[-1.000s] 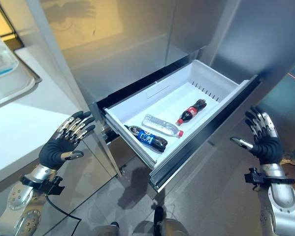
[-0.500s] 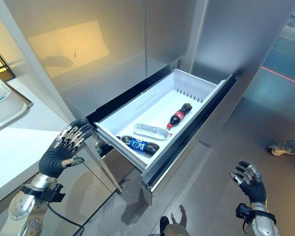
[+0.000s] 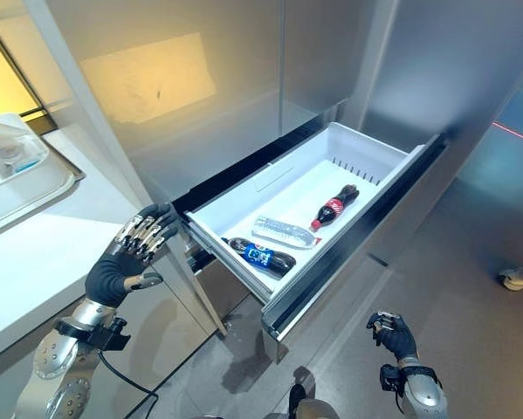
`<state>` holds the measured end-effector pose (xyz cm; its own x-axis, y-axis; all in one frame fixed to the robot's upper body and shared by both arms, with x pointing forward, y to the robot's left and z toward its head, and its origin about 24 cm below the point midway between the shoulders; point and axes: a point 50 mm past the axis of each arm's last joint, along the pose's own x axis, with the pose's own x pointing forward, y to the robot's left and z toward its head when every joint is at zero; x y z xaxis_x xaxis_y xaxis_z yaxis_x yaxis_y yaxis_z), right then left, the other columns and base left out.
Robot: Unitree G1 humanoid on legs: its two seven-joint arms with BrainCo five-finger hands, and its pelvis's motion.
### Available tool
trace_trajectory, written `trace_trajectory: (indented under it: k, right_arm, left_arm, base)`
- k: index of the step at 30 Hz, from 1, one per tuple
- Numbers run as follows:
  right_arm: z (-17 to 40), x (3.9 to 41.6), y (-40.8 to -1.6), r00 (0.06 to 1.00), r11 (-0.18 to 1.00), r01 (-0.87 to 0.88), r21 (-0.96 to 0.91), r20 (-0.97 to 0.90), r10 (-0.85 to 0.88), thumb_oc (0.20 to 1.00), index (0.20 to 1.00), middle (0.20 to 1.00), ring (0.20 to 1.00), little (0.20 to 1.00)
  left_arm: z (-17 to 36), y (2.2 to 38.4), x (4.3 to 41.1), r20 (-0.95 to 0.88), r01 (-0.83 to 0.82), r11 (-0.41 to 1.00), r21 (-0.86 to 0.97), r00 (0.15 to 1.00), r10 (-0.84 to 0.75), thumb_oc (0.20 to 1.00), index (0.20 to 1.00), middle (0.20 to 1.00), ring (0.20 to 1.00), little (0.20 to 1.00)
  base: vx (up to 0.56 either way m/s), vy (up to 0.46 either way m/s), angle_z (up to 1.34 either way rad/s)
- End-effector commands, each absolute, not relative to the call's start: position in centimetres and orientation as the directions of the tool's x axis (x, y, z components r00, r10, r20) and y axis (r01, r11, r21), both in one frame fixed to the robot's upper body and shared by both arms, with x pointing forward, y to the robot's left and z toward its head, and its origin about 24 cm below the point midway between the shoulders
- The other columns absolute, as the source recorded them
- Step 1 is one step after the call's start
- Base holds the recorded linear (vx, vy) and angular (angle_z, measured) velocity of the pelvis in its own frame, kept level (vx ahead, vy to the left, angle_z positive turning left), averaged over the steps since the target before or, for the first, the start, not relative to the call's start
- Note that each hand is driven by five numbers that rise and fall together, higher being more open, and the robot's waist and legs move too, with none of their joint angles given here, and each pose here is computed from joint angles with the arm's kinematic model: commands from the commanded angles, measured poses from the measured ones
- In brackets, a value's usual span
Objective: Take the drinks into the refrigerator
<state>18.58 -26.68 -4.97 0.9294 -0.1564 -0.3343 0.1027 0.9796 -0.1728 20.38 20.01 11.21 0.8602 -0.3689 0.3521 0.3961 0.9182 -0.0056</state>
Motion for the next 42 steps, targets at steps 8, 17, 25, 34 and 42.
trace_trajectory:
  k: [8, 17, 25, 34, 42]
  right_arm:
    - [-0.4, 24.4, -25.1, 0.991, 0.972, 0.009, -0.233, -0.13, -0.04, 0.2, 0.2, 0.2, 0.2, 0.2]
    - [2.8, 27.4, -23.4, 0.997, 0.954, -0.079, -0.288, -0.023, 0.076, 0.2, 0.2, 0.2, 0.2, 0.2]
    - [6.8, 31.0, -22.1, 0.986, 0.941, -0.076, -0.331, 0.113, 0.12, 0.2, 0.2, 0.2, 0.2, 0.2]
    - [8.9, 33.2, -19.7, 0.969, 0.927, -0.117, -0.357, 0.166, 0.186, 0.2, 0.2, 0.2, 0.2, 0.2]
    - [6.7, 31.3, -20.1, 0.98, 0.949, -0.118, -0.294, 0.121, 0.16, 0.2, 0.2, 0.2, 0.2, 0.2]
  left_arm:
    - [13.4, 19.1, 20.4, 0.474, 0.431, 0.902, 0.028, 0.788, -0.391, 1.0, 1.0, 1.0, 1.0, 1.0]
    - [13.3, 18.4, 20.5, 0.471, 0.46, 0.888, 0.028, 0.777, -0.417, 1.0, 1.0, 1.0, 1.0, 1.0]
    - [14.5, 16.1, 20.8, 0.508, 0.623, 0.782, -0.006, 0.675, -0.535, 1.0, 1.0, 1.0, 1.0, 1.0]
    - [14.8, 15.1, 20.9, 0.503, 0.7, 0.714, -0.002, 0.617, -0.604, 1.0, 1.0, 1.0, 1.0, 1.0]
    - [14.6, 16.0, 20.8, 0.494, 0.664, 0.747, 0.008, 0.647, -0.581, 1.0, 1.0, 1.0, 1.0, 1.0]
  base:
    - [0.0, -0.008, 0.19]
    - [-0.01, -0.016, 0.24]
    - [-0.03, -0.036, 0.49]
    - [-0.01, -0.002, 0.13]
    - [0.0, 0.037, 0.03]
